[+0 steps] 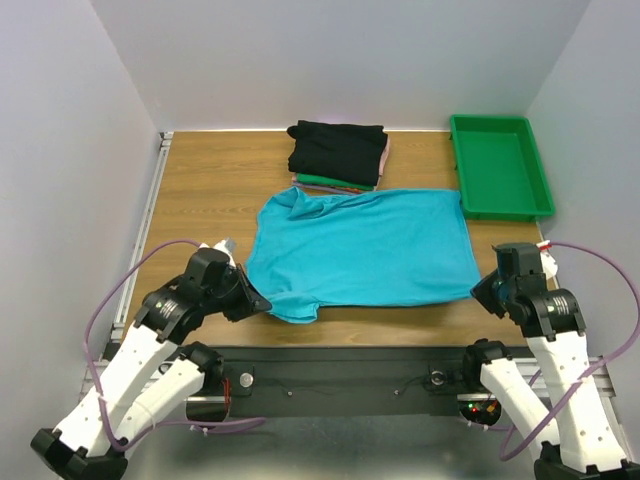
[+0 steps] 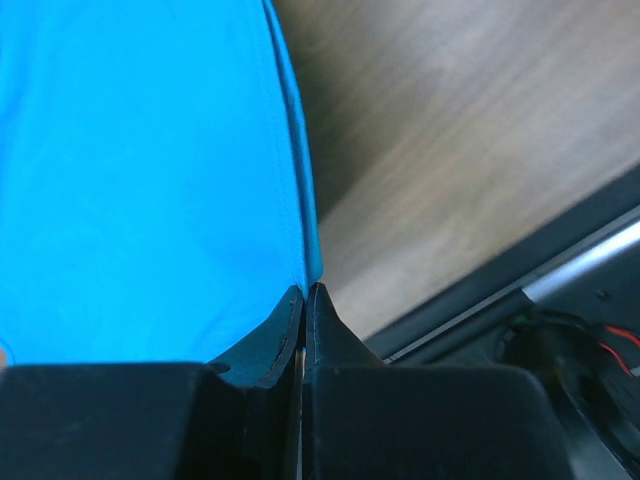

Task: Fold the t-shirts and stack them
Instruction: Flatten the tshirt out, then fold the tshirt

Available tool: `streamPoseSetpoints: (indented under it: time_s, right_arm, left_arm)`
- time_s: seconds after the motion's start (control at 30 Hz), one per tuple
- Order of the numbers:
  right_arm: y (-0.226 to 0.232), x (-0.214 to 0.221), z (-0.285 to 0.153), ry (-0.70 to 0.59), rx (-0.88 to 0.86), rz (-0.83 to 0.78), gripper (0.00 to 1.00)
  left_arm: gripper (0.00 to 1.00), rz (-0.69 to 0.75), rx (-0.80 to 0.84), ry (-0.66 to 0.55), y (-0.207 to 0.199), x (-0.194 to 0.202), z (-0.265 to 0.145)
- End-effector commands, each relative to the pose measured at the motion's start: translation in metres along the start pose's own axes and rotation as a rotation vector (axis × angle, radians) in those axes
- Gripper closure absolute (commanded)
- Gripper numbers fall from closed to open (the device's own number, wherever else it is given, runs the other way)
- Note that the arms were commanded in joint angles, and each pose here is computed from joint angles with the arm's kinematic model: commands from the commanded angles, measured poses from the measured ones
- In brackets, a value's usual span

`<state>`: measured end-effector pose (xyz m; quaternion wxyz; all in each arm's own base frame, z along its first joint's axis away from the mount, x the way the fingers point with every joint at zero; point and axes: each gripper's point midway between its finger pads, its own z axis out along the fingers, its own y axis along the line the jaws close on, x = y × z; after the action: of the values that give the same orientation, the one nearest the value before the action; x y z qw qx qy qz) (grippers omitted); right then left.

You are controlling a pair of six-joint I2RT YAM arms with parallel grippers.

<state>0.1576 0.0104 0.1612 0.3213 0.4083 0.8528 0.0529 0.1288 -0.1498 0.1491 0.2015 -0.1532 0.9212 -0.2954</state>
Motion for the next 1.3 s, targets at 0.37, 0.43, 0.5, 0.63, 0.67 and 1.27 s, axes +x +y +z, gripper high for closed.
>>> streamPoseSetpoints:
  time_s: [0.37, 0.43, 0.5, 0.63, 0.67, 1.27]
  right_arm:
    - [-0.014, 0.01, 0.005, 0.049, 0.059, -0.076, 1.0]
    - [-0.002, 0.01, 0.014, 0.052, 0.029, -0.072, 0.99]
    - [0.002, 0.01, 0.026, 0.064, 0.048, -0.085, 1.0]
    - [0.008, 0.0, 0.041, 0.029, 0.081, -0.088, 1.0]
    - [0.008, -0.004, 0.044, 0.016, 0.095, -0.082, 1.0]
    - [0.038, -0.035, 0.122, -0.11, 0.208, -0.029, 0.9]
  left_arm:
    - [1.0, 0.025, 0.047, -0.045, -0.025, -0.021, 0.004]
    - [1.0, 0.024, 0.004, -0.049, -0.025, -0.031, 0.017]
    - [1.0, 0.036, 0.006, -0.082, -0.037, -0.046, 0.02]
    - [1.0, 0.064, -0.062, -0.117, -0.044, -0.072, 0.04]
    - [1.0, 0.067, -0.085, -0.125, -0.043, -0.077, 0.042]
    - [1.0, 0.085, -0.258, -0.273, -0.04, -0.176, 0.118]
